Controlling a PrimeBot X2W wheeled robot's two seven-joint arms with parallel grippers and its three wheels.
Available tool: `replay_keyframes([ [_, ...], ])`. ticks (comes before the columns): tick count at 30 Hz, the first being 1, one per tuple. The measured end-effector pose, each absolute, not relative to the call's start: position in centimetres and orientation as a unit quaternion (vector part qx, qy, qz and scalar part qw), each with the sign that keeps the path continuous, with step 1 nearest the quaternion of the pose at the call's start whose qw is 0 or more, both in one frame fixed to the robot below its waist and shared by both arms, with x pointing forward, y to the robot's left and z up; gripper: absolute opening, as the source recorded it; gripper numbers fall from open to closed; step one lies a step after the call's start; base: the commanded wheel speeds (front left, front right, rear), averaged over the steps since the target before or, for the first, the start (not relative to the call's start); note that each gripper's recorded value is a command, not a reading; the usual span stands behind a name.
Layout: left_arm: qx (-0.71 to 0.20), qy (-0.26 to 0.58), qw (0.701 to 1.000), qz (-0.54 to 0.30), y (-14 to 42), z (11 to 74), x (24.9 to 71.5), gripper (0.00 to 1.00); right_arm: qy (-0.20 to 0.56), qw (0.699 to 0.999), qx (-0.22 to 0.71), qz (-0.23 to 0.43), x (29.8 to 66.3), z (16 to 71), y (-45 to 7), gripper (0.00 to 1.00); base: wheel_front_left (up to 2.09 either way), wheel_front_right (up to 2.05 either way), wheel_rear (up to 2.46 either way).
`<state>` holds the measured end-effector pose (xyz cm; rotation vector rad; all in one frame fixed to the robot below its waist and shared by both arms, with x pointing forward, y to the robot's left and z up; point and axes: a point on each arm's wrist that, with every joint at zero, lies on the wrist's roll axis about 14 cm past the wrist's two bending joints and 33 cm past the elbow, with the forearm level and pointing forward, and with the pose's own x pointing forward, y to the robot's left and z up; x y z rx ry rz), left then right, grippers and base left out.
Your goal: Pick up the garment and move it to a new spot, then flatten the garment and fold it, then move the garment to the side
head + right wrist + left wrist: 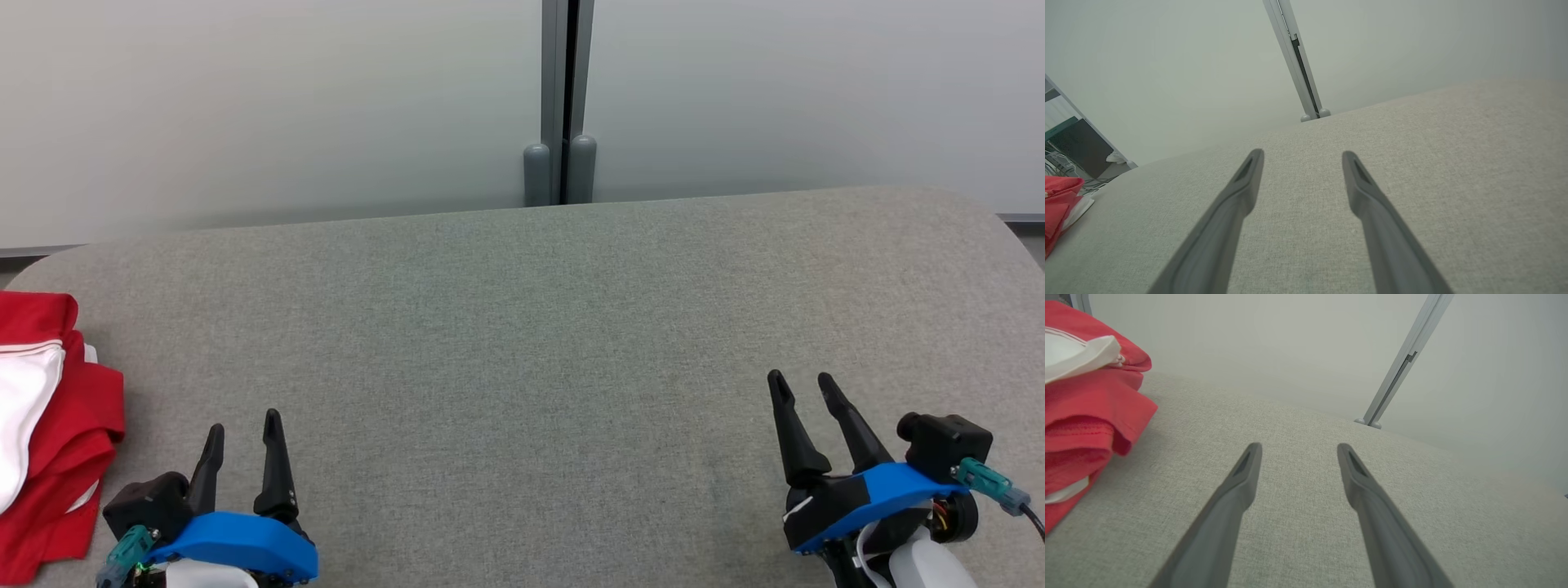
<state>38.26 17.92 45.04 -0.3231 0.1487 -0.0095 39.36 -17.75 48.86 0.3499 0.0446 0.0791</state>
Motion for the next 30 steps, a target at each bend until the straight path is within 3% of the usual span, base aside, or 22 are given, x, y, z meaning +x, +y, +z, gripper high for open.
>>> replay_keyframes([
  [30,-0.06,0.057,0.996,-0.021,17.2,45.2,37.9,1.0,-0.003,0.996,0.078,0.039,38.9,49.2,-17.5,1.0,0.0,0.0,0.0],
])
